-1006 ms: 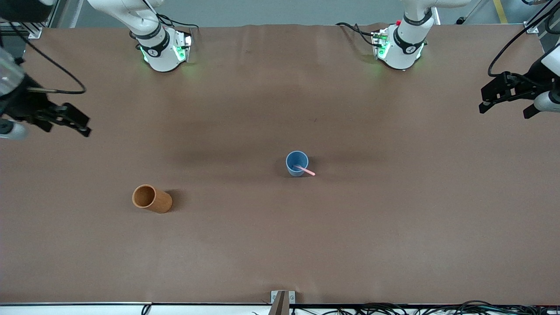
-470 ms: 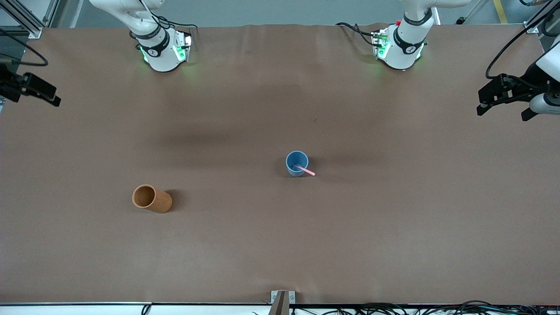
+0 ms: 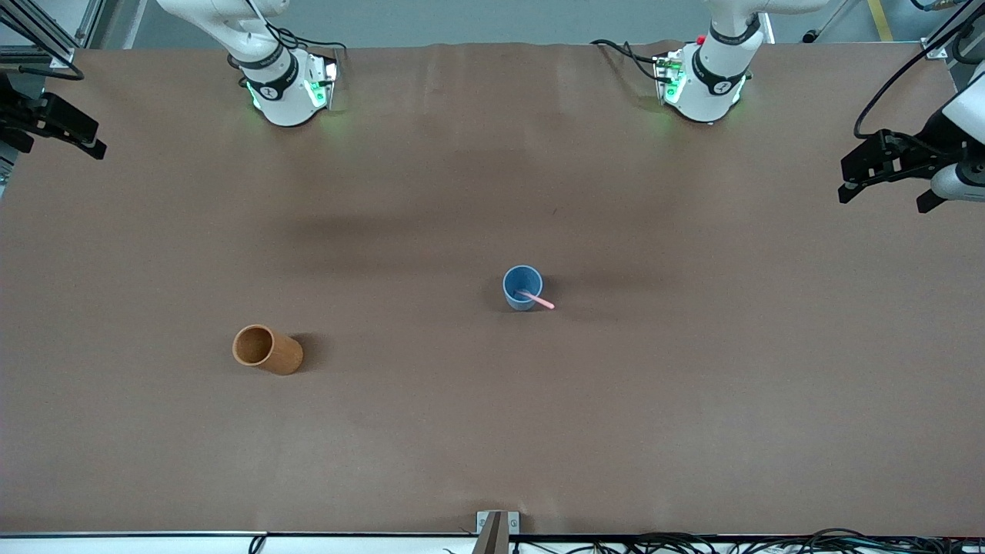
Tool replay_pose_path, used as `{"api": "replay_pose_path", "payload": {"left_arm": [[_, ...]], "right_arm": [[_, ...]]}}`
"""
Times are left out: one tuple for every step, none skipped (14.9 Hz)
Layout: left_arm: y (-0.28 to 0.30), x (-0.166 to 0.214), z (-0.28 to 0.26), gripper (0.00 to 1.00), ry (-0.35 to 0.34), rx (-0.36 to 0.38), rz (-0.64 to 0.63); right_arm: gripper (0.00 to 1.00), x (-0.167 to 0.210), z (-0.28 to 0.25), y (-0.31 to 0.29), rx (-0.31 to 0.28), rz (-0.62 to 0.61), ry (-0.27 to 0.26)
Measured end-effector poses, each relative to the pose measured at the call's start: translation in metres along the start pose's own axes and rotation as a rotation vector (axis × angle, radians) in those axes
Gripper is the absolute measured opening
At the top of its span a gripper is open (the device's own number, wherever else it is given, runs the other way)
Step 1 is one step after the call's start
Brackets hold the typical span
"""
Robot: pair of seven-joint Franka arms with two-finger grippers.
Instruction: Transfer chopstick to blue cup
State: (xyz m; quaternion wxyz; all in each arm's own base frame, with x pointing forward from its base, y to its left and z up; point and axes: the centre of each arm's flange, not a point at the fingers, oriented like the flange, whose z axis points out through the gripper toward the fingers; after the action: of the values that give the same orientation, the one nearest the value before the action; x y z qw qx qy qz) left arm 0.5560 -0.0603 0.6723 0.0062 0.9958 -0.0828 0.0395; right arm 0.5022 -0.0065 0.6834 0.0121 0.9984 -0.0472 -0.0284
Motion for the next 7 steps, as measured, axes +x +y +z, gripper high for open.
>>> {"api": "replay_pose_path", "payload": {"left_arm": [[0.001, 0.000, 0.000, 1.00, 0.000, -0.007, 0.000], [0.002, 0.000, 0.000, 1.00, 0.001, -0.022, -0.001], [0.003, 0.000, 0.000, 1.00, 0.002, -0.035, -0.001], [0.003, 0.000, 0.000, 1.00, 0.002, -0.040, -0.002], [0.003, 0.000, 0.000, 1.00, 0.002, -0.043, -0.002], [0.003, 0.000, 0.000, 1.00, 0.002, -0.043, -0.002], [0.003, 0.000, 0.000, 1.00, 0.002, -0.044, -0.002]], "right_arm": [[1.00, 0.000, 0.000, 0.000, 0.001, -0.002, 0.002], [1.00, 0.001, -0.001, 0.000, 0.002, -0.003, 0.006], [1.00, 0.001, -0.003, 0.000, 0.003, -0.005, 0.013], [1.00, 0.002, -0.004, 0.001, 0.003, -0.011, 0.018], [1.00, 0.004, -0.004, 0.001, 0.004, -0.018, 0.021], [1.00, 0.007, -0.004, 0.002, 0.004, -0.024, 0.023], [1.00, 0.012, -0.002, 0.003, 0.004, -0.026, 0.024]]}}
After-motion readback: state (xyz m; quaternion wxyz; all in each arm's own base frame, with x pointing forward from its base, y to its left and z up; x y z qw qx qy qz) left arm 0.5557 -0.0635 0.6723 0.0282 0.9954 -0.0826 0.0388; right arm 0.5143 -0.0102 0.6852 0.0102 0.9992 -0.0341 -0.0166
